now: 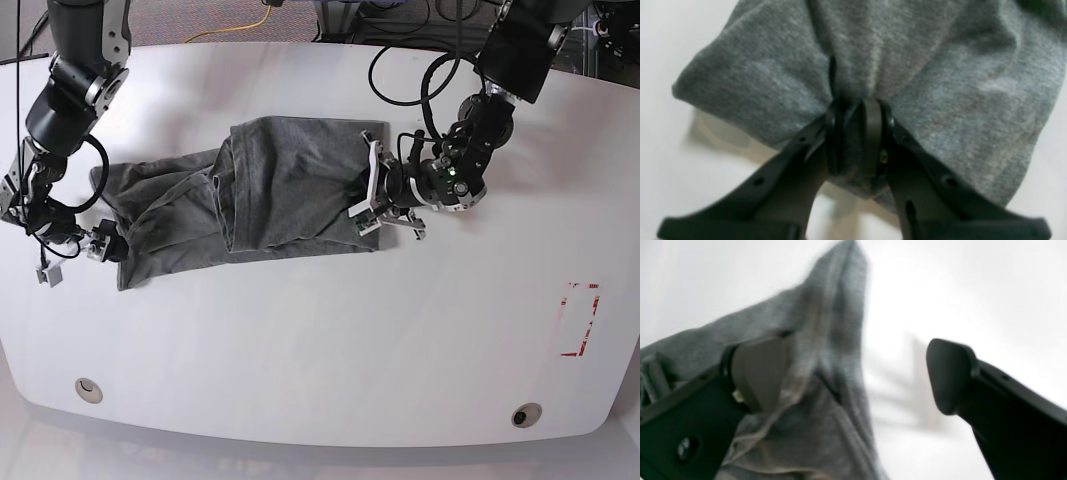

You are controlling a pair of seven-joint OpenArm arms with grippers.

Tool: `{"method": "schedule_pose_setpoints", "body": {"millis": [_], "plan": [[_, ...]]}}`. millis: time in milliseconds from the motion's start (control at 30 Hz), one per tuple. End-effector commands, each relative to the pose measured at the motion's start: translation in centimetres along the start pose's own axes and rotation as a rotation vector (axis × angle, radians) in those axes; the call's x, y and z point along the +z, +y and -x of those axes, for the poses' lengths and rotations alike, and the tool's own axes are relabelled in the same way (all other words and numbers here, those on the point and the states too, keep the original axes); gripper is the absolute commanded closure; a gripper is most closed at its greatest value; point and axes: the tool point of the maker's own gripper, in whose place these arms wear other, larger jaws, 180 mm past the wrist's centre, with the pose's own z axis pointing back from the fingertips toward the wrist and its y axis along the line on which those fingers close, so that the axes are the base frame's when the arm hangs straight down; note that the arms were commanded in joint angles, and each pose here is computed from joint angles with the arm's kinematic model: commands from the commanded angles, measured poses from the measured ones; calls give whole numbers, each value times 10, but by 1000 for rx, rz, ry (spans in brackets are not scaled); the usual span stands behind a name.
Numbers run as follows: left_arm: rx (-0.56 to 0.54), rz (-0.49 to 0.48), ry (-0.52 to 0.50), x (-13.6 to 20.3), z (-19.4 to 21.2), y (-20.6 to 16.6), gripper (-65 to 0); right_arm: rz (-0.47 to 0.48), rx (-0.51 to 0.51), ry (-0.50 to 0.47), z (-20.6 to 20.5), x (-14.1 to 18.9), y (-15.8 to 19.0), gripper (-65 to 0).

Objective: Layout the t-shirt on the table in an organized manner, then fold the t-shirt properly
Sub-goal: 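Release the strip end and move the right gripper to its edge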

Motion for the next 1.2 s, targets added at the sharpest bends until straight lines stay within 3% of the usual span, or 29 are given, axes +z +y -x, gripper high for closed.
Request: {"method": "schedule_pose_setpoints", "body": {"millis": [0, 333, 700, 1167], "plan": [[-35, -58, 175, 5, 36, 15, -89, -1, -3, -61, -25, 9, -6, -650], [-38, -61, 171, 5, 34, 16, -46, -4, -47, 10, 7, 2, -13, -650], [-48, -77, 161, 7, 26, 26, -46, -69, -77, 94, 48, -18, 11, -650], [-49, -79, 163, 7, 26, 27, -46, -93, 52, 134, 65, -17, 58, -650]]}}
